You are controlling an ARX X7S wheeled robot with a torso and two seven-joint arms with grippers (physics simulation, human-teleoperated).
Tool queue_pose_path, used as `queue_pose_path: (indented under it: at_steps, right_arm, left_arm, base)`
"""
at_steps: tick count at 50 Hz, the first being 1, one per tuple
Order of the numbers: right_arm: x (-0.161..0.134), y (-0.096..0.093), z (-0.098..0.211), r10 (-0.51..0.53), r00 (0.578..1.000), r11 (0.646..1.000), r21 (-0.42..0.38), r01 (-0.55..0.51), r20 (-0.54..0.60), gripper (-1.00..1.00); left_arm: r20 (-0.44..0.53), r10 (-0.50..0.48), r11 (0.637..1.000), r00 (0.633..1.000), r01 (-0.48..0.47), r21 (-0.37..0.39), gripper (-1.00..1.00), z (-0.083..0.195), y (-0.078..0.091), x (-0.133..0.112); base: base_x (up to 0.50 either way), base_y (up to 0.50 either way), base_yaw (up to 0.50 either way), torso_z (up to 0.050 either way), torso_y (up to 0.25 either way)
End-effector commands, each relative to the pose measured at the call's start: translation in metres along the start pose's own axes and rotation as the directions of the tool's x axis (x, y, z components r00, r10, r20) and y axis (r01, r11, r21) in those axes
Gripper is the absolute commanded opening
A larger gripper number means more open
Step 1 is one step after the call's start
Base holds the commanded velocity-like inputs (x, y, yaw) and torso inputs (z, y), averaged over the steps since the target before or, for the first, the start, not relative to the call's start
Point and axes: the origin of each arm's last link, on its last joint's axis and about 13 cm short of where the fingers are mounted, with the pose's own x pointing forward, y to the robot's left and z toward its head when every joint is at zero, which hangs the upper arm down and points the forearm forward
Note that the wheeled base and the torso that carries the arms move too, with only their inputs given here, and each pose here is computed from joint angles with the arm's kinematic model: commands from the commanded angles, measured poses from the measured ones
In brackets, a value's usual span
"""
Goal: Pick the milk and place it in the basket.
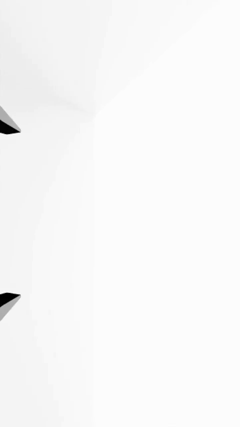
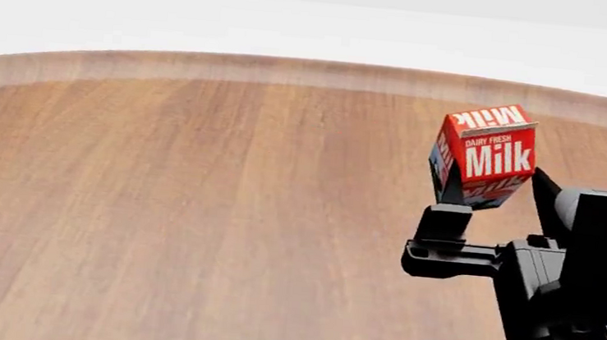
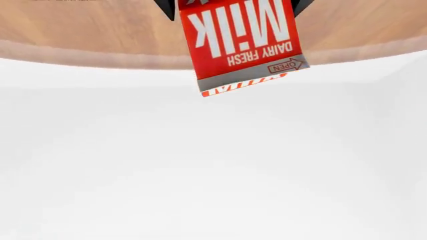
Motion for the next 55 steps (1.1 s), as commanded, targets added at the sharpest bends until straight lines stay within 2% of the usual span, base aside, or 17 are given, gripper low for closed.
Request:
queue_pose_path:
  at_steps: [1,4,13,17,19,44,46,47,50,55]
  right_arm:
    - [0.000,-0.002,0.007,-0.039,0.997,0.999,-0.006,0.039,0.074,-1.00]
    - [-0.001,-0.002,0.009,-0.048,0.995,0.999,-0.009,0.049,0.089,-1.00]
    - [-0.011,-0.016,0.007,-0.201,0.970,0.979,0.046,0.197,0.139,-1.00]
    - [-0.013,-0.020,0.004,-0.216,0.967,0.976,0.056,0.210,0.133,-1.00]
    - [-0.011,-0.019,0.000,-0.198,0.975,0.980,0.050,0.194,0.103,-1.00]
    - [-0.011,-0.018,0.000,-0.192,0.975,0.981,0.041,0.189,0.107,-1.00]
    - [-0.009,-0.020,0.009,-0.156,0.979,0.988,0.034,0.153,0.131,-1.00]
    - [-0.008,-0.023,0.019,-0.140,0.979,0.990,-0.004,0.142,0.149,-1.00]
    - [-0.006,-0.028,0.036,-0.119,0.979,0.992,-0.014,0.123,0.164,-1.00]
    - [-0.008,-0.041,0.086,-0.088,0.975,0.994,-0.038,0.098,0.206,-1.00]
  left_arm:
    - [-0.002,0.001,1.000,1.000,-0.001,0.001,1.00,-0.001,0.000,-0.001]
    - [-0.002,0.003,1.000,1.000,-0.003,0.000,1.00,-0.001,0.000,-0.001]
    - [-0.004,0.006,1.000,1.000,-0.006,0.001,1.00,-0.001,0.001,-0.002]
    - [-0.005,0.006,1.000,1.000,-0.006,0.001,1.00,-0.001,0.001,-0.002]
    - [-0.005,0.006,1.000,1.000,-0.006,0.002,1.00,-0.002,0.001,-0.002]
    - [-0.005,0.006,1.000,1.000,-0.006,0.002,1.00,-0.002,0.001,-0.002]
    - [-0.005,0.011,1.000,1.000,-0.011,0.002,1.00,-0.002,0.001,-0.002]
    - [-0.007,0.010,1.000,1.000,-0.010,0.003,1.00,-0.003,0.001,-0.002]
    - [-0.009,0.008,1.000,1.000,-0.008,0.003,1.00,-0.003,0.001,-0.003]
    - [-0.007,0.010,1.000,1.000,-0.010,0.008,1.00,-0.002,0.002,-0.003]
  base:
    - [0.00,0.00,0.00,0.000,0.000]
    - [0.00,0.00,0.00,0.000,0.000]
    - [0.00,0.00,0.00,0.000,0.002]
    - [0.00,0.00,0.00,0.000,0.000]
    - [0.00,0.00,0.00,0.000,0.000]
    - [0.00,0.00,0.00,0.001,0.002]
    - [0.00,0.00,0.00,0.000,0.000]
    - [0.00,0.00,0.00,0.000,0.000]
    - [0.00,0.00,0.00,0.000,0.003]
    - [0.00,0.00,0.00,0.000,0.002]
